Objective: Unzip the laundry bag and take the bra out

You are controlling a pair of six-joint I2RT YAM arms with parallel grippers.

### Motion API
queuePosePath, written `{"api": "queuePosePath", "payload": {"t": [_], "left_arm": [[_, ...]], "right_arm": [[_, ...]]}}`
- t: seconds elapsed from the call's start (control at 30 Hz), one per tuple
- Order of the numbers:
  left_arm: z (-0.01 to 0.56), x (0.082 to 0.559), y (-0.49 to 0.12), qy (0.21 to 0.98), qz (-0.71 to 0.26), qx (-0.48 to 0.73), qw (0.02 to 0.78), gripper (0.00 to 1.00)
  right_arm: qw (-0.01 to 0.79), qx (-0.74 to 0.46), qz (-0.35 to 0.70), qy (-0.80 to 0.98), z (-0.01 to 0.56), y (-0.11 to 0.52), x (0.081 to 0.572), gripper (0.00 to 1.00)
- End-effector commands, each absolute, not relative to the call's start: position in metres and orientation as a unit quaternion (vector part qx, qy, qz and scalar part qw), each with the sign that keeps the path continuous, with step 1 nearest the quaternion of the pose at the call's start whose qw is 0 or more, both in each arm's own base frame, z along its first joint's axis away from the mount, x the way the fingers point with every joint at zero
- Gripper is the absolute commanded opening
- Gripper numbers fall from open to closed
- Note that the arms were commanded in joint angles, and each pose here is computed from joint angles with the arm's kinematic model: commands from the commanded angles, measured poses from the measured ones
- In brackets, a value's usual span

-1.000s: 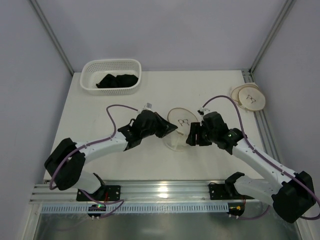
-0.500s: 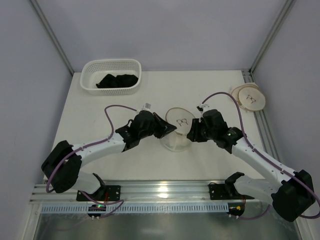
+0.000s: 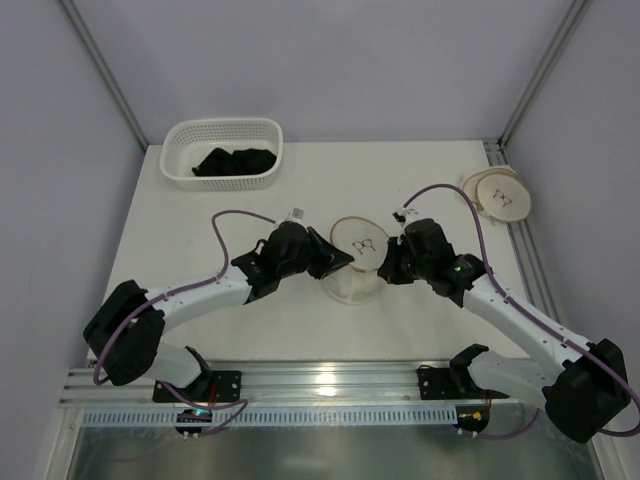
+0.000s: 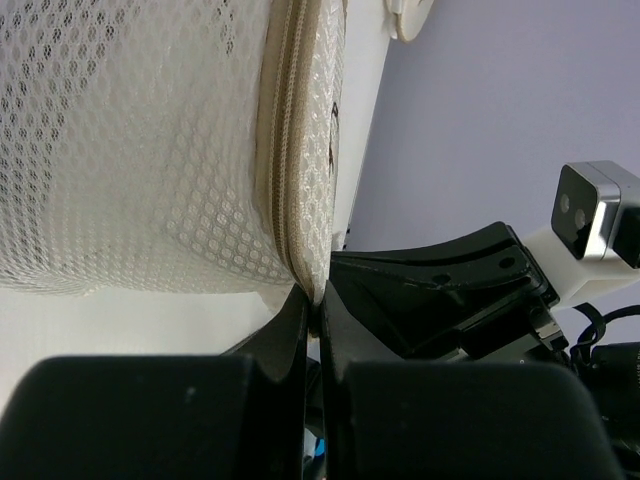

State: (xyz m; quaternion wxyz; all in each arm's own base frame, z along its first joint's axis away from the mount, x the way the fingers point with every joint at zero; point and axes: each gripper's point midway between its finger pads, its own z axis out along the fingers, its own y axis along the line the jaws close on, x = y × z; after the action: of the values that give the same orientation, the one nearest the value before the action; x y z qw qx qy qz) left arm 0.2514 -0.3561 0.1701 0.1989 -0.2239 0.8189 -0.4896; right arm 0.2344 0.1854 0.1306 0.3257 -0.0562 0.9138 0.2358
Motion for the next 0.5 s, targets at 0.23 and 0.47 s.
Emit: {"api": "queuePosePath", "payload": {"t": [0.23,0.47], "left_arm": [[0.167,0.234,-0.354,0.858,-0.472,-0.105,0.174,0.0],[0.159,0.238,-0.321,0.866,-0.45,-0.124,0.18,0.0]], "right_arm": [[0.345,-0.012,0.094,0.934,0.127,0.137,0.249,0.04],[0.326,-0.059,0.19,0.924,0.134,0.171,0.237,0.1]]}}
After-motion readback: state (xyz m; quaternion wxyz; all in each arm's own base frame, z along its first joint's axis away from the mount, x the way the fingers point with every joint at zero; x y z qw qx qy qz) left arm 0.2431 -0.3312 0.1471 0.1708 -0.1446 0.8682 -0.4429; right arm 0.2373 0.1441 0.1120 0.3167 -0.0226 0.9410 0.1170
